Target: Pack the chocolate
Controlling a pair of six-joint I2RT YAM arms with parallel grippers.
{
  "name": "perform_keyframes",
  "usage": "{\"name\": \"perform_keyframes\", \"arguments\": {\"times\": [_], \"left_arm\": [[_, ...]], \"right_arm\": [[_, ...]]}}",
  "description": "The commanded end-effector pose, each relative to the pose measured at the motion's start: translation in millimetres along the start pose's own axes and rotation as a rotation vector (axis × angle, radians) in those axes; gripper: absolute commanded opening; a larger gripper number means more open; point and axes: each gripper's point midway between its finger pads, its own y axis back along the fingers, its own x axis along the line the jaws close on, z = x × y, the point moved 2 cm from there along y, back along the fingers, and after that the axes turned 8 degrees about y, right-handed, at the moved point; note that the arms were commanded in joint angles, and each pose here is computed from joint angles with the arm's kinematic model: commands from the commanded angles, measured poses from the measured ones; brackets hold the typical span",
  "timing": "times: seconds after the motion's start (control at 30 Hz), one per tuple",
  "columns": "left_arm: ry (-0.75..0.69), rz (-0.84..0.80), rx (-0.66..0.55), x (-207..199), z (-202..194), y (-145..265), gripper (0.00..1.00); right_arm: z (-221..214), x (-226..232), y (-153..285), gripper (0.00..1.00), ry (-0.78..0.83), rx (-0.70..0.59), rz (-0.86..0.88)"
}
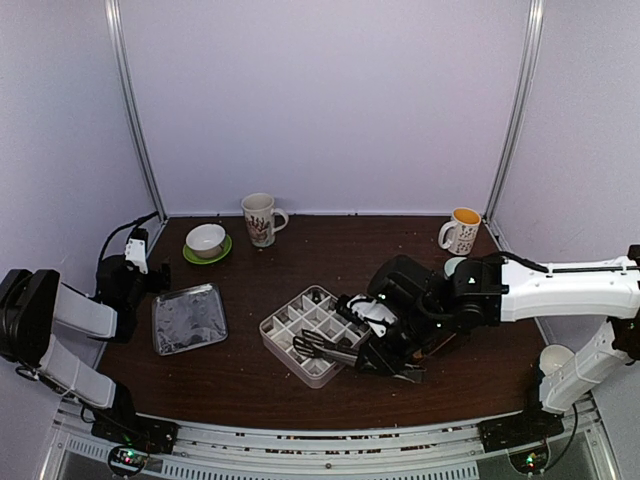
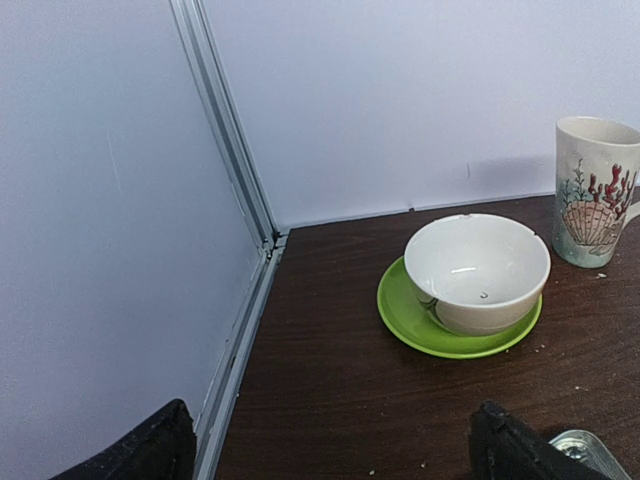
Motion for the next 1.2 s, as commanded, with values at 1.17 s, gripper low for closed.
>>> {"name": "perform_keyframes", "arguments": {"times": [1.17], "left_arm": [[0.016,0.010,-0.054,3.3,15.6,-4.0,0.98]], "right_arm": [[-57.9,-48.0,78.7,0.32,-0.179,-0.213,-0.221]]}}
